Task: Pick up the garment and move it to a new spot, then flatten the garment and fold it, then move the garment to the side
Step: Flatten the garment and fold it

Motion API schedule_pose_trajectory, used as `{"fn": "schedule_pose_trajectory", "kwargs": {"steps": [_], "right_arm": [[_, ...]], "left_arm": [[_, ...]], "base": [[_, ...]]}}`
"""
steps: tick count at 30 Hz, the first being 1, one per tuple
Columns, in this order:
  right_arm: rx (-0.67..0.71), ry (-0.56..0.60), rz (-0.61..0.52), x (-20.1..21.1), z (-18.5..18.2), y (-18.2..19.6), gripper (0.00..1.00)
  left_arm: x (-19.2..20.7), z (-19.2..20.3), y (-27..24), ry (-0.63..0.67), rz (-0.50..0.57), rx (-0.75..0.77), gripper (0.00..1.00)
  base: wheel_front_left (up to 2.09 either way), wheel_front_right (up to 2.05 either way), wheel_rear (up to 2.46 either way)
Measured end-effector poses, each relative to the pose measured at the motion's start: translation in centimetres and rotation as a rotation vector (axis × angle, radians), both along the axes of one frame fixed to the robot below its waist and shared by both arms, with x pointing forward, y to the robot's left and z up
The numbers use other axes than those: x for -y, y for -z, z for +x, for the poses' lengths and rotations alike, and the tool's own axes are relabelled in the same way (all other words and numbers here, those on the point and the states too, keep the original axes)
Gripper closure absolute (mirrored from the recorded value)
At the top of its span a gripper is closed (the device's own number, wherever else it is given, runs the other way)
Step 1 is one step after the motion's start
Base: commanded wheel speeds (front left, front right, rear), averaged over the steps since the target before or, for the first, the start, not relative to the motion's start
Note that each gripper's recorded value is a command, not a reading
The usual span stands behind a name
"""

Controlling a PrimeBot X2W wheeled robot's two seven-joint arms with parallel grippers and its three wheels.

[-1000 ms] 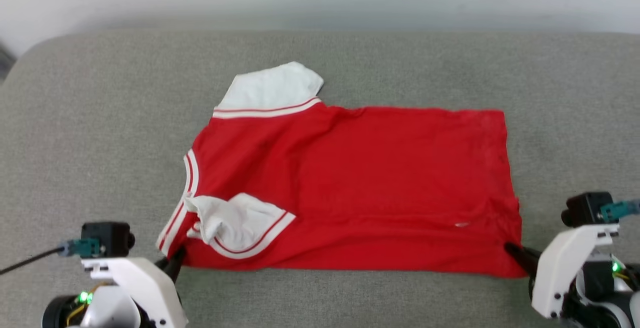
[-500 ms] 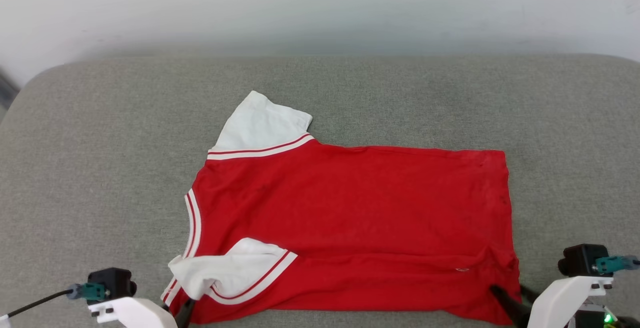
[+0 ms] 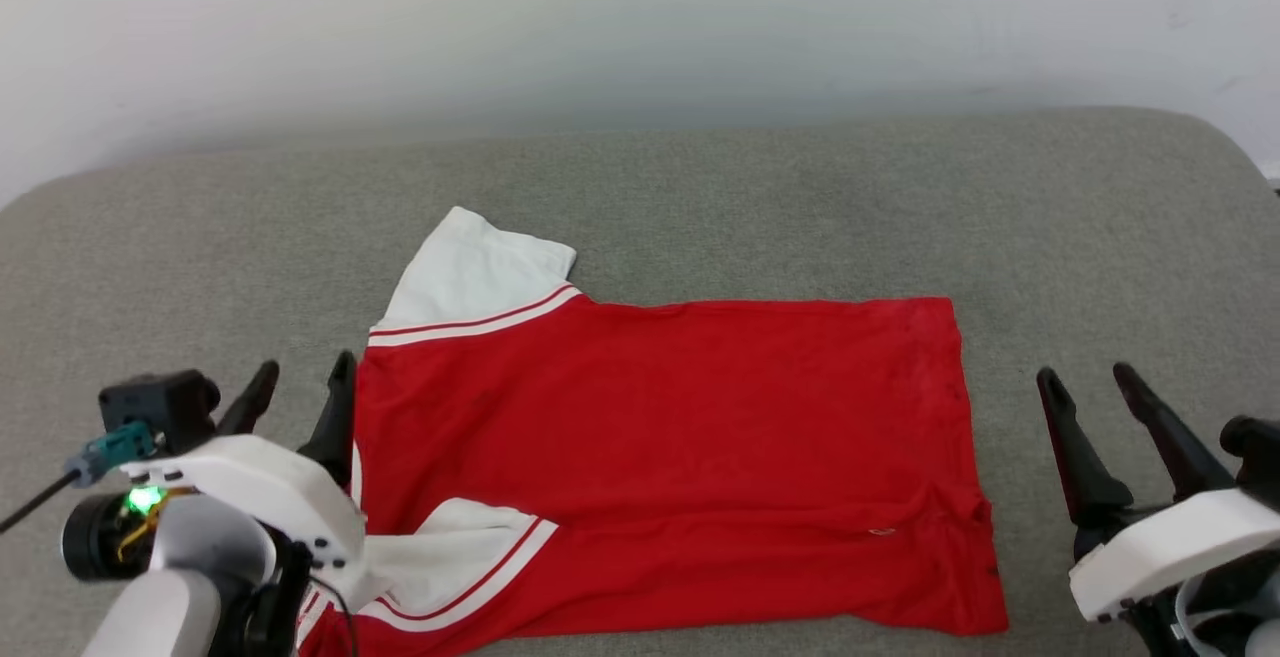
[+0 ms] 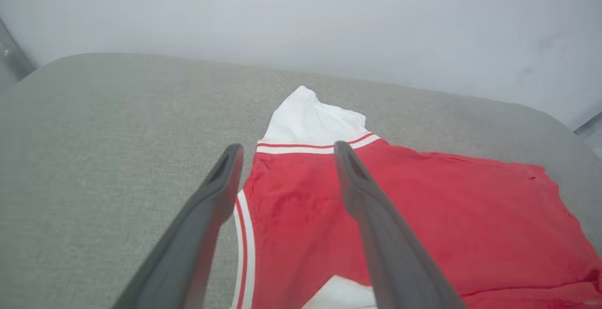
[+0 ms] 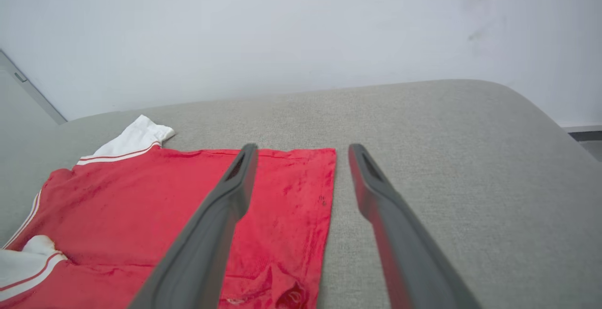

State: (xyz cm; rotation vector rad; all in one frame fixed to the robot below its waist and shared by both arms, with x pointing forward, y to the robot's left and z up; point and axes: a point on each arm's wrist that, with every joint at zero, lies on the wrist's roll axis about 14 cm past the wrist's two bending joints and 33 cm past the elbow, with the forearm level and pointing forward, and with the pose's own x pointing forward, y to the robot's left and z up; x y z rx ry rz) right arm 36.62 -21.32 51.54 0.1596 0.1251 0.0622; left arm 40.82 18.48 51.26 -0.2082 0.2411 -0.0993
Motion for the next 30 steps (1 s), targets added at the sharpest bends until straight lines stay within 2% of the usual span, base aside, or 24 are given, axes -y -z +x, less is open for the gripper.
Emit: {"fn": "schedule_pose_trajectory", "kwargs": {"steps": [7, 13, 18, 22, 30], "right_arm": [[0.176, 0.02, -0.015, -0.2, 1.9, -4.4, 0.0], [0.21, 0.042, -0.028, 0.3, 4.4, -4.8, 0.0], [0.158, 0.071, -0.023, 1.0, 5.8, -2.3, 0.0], [0.088, 0.125, -0.021, 2.4, 5.4, 0.3, 0.0], [0.0, 0.204, -0.011, 4.5, 4.3, 3.4, 0.0]], "left_arm": [[2.7, 6.4, -3.1, 0.059, -0.032, 0.11, 0.0], [4.6, 13.4, -2.5, 0.149, -0.006, 0.063, 0.0], [5.4, 18.1, 1.4, 0.23, 0.041, -0.107, 0.0], [6.2, 20.5, 4.3, 0.297, 0.075, -0.265, 0.0], [5.6, 19.9, 12.2, 0.365, 0.152, -0.706, 0.0]], "base": [[0.0, 0.0, 0.0], [0.0, 0.0, 0.0], [0.0, 0.0, 0.0], [0.0, 0.0, 0.0], [0.0, 0.0, 0.0]]}}
